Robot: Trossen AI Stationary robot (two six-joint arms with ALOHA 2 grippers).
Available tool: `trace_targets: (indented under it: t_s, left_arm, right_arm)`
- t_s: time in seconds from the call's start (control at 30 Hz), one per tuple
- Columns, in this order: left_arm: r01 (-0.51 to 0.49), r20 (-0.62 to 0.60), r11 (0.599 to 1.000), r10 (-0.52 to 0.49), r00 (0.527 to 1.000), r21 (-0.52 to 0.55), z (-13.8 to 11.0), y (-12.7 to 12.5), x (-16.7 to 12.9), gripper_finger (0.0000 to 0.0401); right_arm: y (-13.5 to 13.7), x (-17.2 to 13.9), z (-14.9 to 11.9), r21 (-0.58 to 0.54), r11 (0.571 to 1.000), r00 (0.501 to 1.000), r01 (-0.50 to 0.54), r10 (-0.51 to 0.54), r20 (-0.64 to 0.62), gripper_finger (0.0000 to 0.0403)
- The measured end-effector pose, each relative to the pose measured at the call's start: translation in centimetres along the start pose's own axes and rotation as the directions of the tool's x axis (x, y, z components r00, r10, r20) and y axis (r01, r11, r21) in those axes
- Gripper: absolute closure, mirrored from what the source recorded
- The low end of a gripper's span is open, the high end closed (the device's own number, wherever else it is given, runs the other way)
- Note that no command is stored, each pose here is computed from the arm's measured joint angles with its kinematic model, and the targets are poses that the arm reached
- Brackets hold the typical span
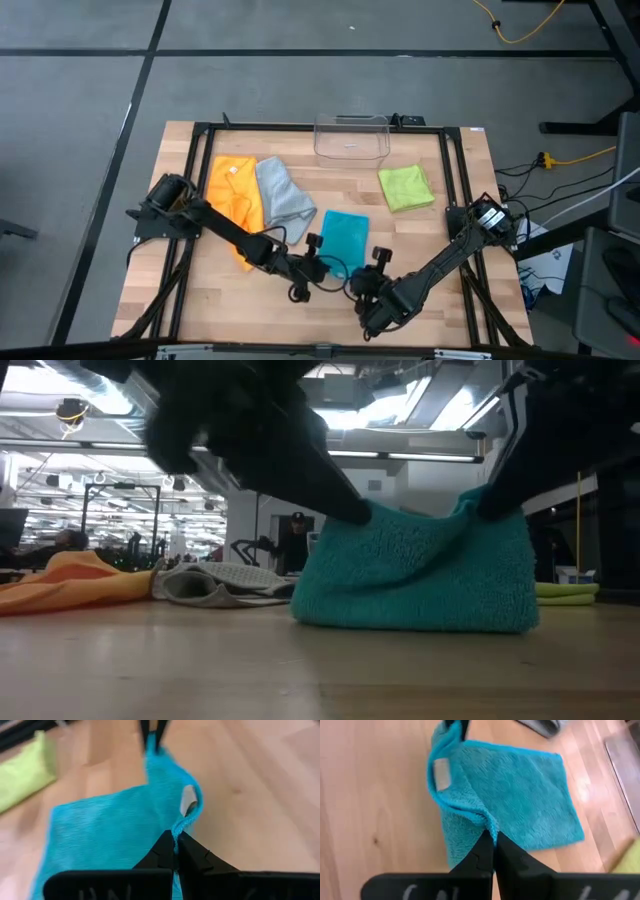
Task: Fold microfiber towels
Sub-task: Fold the blue microfiber towel
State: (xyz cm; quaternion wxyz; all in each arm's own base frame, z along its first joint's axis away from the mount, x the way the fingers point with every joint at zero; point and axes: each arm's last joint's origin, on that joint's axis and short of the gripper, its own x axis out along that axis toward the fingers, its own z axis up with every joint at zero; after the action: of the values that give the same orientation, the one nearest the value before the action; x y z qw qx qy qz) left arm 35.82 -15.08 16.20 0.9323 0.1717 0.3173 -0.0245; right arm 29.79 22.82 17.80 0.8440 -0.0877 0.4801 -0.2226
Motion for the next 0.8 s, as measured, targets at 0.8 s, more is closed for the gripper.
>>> trace_targets:
  t_s: [0.8]
  left_arm:
    - [-0.293, -0.123, 0.956, 0.295, 0.948, 0.034, -1.4, 6.9, 1.9, 0.0401]
  right_arm:
    - [-6.1, 5.7, 1.4, 0.042, 0.958, 0.952, 0.285, -0.277, -0.132, 0.0399]
